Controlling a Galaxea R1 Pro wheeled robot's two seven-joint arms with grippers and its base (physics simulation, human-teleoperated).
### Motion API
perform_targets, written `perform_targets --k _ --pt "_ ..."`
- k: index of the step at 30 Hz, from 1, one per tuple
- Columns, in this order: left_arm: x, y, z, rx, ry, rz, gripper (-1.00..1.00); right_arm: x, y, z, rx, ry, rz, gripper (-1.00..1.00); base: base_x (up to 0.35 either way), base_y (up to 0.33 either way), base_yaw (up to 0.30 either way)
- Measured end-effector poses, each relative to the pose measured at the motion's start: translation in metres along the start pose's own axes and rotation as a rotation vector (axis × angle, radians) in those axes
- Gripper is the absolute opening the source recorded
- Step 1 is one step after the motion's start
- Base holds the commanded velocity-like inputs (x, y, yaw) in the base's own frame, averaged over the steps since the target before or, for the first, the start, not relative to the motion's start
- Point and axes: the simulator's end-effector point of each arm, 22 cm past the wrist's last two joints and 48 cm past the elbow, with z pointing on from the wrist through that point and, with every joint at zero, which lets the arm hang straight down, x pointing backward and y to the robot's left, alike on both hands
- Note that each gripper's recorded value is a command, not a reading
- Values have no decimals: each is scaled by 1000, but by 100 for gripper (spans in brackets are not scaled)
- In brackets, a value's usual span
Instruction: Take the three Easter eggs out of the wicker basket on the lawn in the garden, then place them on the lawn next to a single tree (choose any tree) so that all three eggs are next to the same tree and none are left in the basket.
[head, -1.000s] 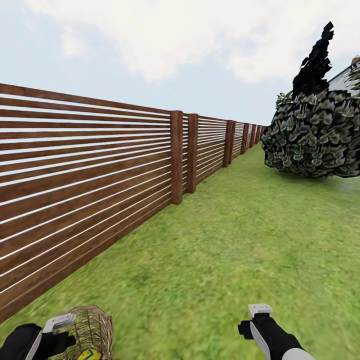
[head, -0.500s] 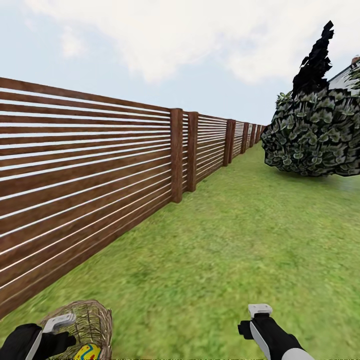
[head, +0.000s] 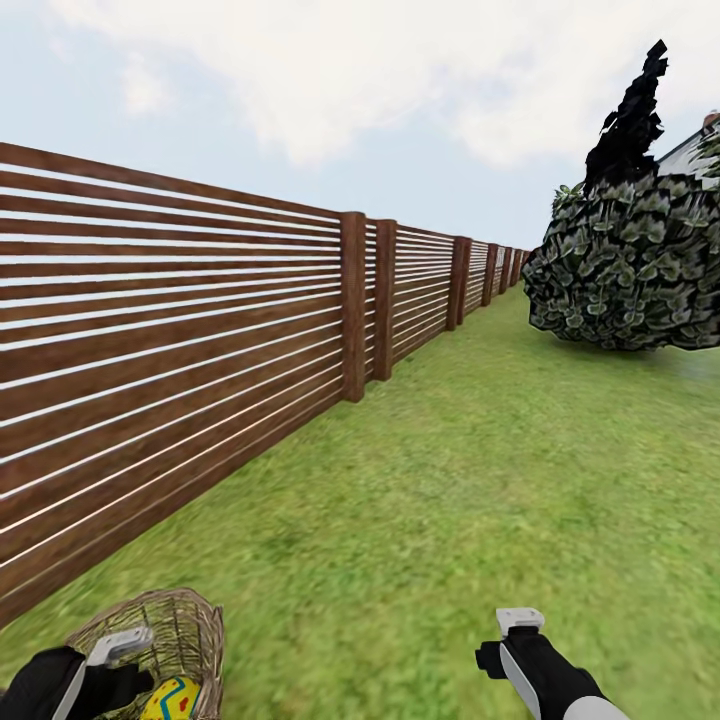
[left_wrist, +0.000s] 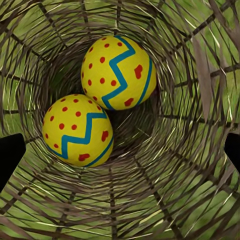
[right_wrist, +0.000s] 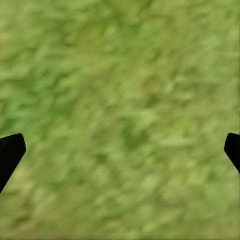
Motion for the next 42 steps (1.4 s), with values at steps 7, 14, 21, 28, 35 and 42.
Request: perform_targets --k 7,14,21,28,35,42 --pt "9 2 13 0 0 0 100 11 2 12 -1 0 0 100 0 0 0" --pt "18 3 26 0 -1 0 100 21 5 24 -1 0 0 100 0 0 0" --pt "29 2 39 5 0 0 100 32 7 35 -1 0 0 100 0 0 0" --pt "39 1 53 8 1 0 100 43 10 47 -2 0 -1 100 0 0 0" --pt "41 -2 57 13 -6 2 100 46 12 50 -4 -1 -1 100 25 0 0" --pt "41 -2 57 14 -9 4 100 46 14 50 -7 -1 0 100 280 21 0"
